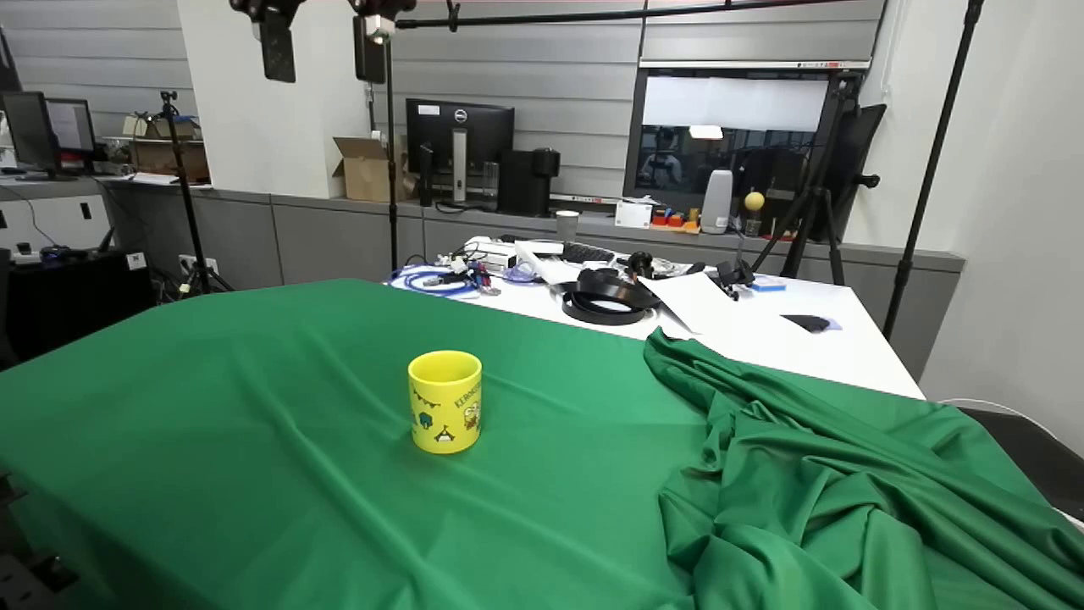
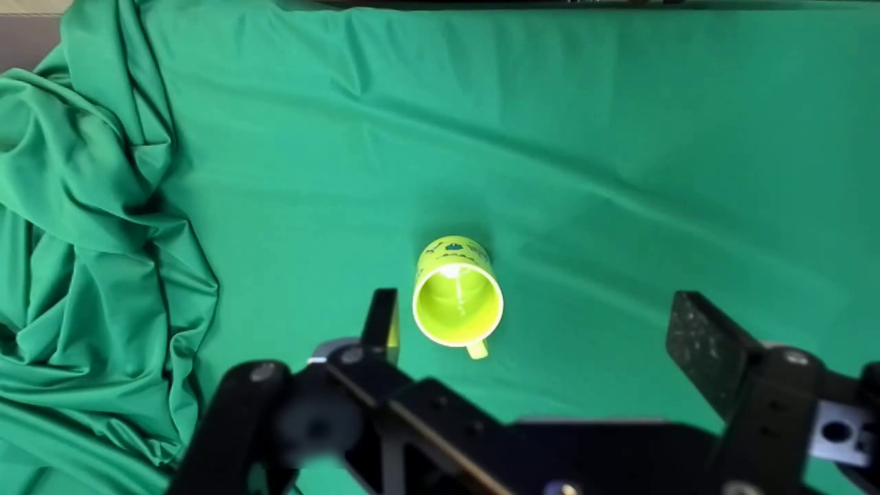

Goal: Move the yellow mug backwards

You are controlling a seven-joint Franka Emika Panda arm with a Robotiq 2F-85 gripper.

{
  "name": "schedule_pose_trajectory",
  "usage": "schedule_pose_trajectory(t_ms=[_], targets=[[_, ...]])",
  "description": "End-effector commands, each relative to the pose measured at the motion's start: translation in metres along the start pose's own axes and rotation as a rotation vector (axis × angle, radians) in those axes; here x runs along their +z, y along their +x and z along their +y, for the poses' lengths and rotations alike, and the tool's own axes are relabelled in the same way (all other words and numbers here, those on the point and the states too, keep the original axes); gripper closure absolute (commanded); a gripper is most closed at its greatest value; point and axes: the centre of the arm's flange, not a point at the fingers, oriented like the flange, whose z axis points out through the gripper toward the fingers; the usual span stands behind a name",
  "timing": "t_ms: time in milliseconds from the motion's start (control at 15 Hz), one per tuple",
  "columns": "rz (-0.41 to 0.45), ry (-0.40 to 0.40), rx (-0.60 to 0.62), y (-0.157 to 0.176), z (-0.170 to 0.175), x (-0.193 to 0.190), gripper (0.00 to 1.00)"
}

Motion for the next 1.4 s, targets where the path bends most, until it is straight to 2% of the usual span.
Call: schedule_pose_trajectory(t_ms=[0, 333, 533, 1000, 1200, 1267, 1333], targets=[[0.018, -0.009, -0.007, 0.005, 0.001, 0.003, 0.00], [0.079, -0.084, -0.025, 0.041, 0.004, 0.029, 0.00], [0.106, -0.100, -0.047, 0.068, 0.006, 0.061, 0.00], [-0.056, -0.124, -0.184, 0.089, -0.001, 0.148, 0.00], [-0.058, -0.144, -0.232, 0.092, -0.006, 0.175, 0.00], [-0.049, -0.155, -0.210, 0.093, -0.006, 0.182, 0.00], [-0.061, -0.129, -0.217, 0.083, -0.006, 0.172, 0.00]])
